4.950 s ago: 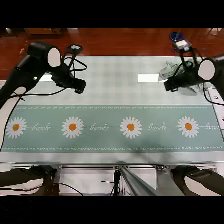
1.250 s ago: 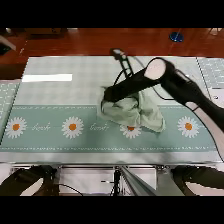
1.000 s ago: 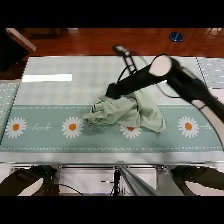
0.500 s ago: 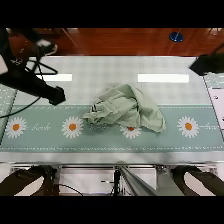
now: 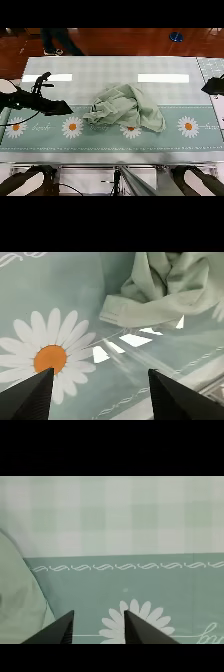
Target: Fold the shirts.
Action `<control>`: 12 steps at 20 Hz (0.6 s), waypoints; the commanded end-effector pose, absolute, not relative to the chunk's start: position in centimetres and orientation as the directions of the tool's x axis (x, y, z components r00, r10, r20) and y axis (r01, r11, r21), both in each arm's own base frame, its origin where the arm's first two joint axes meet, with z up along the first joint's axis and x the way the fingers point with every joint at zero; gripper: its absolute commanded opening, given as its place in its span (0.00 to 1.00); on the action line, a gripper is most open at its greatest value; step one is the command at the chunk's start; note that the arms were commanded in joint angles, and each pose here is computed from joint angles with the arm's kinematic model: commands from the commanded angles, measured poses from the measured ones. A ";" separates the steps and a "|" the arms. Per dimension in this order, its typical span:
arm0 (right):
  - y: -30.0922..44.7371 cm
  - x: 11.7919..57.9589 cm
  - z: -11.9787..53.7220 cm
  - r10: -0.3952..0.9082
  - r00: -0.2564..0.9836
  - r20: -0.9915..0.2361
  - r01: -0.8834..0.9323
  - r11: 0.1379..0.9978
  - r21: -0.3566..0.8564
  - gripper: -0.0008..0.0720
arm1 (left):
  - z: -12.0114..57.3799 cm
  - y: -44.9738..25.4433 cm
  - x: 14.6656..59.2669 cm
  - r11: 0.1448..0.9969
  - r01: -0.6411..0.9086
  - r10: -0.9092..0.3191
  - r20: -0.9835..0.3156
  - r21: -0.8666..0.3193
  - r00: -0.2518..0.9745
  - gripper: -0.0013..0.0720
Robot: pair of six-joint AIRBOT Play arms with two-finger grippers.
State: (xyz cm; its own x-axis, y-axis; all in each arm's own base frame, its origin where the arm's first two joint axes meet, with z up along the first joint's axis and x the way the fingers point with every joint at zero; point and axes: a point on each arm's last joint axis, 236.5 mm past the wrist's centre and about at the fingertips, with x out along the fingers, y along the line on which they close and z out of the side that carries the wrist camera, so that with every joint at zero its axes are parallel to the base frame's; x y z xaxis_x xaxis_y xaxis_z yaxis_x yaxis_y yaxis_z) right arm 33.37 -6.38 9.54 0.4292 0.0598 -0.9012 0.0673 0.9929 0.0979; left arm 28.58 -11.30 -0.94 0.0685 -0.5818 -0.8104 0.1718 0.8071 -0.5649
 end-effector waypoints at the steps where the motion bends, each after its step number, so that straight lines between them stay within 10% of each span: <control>1: -5.5 31.9 6.1 0.110 0.360 -0.927 0.078 0.986 0.148 0.56 | -0.8 -13.9 29.8 0.651 0.162 -0.757 -0.650 -0.741 0.070 1.00; 12: -3.4 31.6 3.8 0.198 0.346 -0.917 0.093 0.966 0.243 0.56 | -6.8 -15.5 28.6 0.605 0.049 -0.789 -0.606 -0.795 -0.096 1.00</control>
